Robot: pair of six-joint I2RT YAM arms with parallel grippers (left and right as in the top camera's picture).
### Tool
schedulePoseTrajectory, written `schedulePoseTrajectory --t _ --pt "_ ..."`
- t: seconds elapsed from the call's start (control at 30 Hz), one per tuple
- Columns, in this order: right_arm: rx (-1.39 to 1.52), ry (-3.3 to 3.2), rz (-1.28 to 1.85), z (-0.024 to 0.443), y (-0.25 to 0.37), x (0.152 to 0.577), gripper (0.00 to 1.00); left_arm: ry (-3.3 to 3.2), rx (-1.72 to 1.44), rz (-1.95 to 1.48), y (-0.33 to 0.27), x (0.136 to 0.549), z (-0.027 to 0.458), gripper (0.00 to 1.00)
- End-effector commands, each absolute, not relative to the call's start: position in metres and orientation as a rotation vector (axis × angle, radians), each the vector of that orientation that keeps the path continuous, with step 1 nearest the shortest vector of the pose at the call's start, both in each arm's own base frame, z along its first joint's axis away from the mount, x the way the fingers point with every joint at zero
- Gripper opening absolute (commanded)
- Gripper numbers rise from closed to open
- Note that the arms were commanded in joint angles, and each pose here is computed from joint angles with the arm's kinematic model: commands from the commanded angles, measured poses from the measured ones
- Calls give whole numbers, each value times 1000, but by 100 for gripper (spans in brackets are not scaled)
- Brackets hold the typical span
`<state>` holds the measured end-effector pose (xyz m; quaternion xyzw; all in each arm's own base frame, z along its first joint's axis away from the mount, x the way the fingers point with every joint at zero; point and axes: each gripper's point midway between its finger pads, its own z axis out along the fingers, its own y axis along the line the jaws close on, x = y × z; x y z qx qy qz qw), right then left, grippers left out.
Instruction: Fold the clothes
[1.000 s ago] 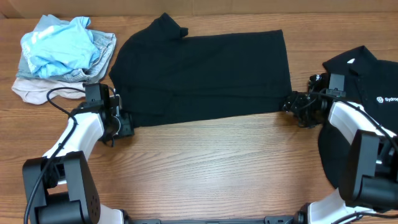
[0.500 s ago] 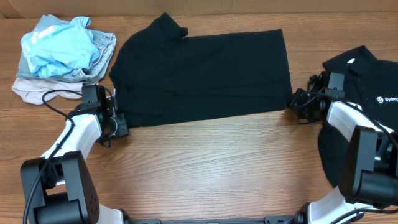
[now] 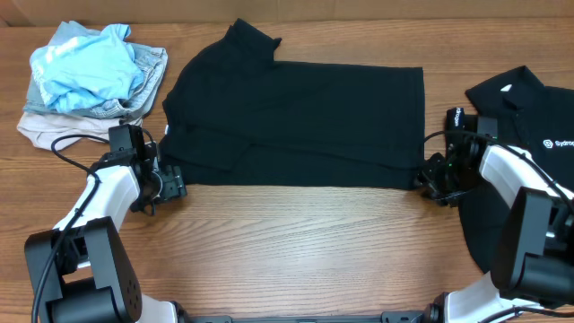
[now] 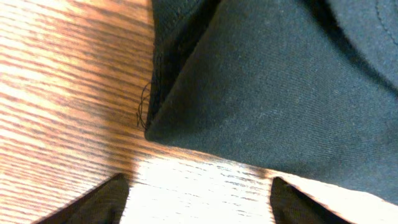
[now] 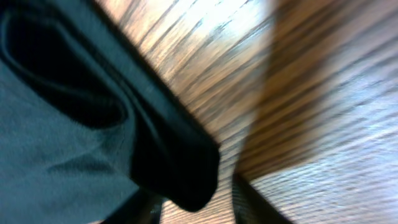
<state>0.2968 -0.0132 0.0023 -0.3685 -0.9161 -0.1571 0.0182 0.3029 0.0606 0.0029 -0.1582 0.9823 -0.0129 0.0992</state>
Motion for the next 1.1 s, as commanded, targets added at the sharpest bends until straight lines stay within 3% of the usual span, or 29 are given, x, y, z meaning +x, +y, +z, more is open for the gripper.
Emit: schedulePoseTrajectory --t 0.0,0.23,0.33,0.43,0.9,1.07 --pt "-1140 -2858 -399 -6 -29 289 42 2894 -480 -82 59 309 8 80" --pt "-1064 -3030 -520 29 -28 312 40 2882 -446 -213 47 329 41 84" --pt "-987 -3146 -572 42 -29 328 32 2855 -392 -299 39 342 61 84" --pt "-879 -3220 -669 49 -22 340 32 2813 -319 -412 26 354 80 83" --pt "-769 -3238 -646 25 4 352 36 2801 -288 -443 22 359 94 84" --pt "-884 -3154 -532 3 0 343 28 2803 -289 -435 23 359 94 85"
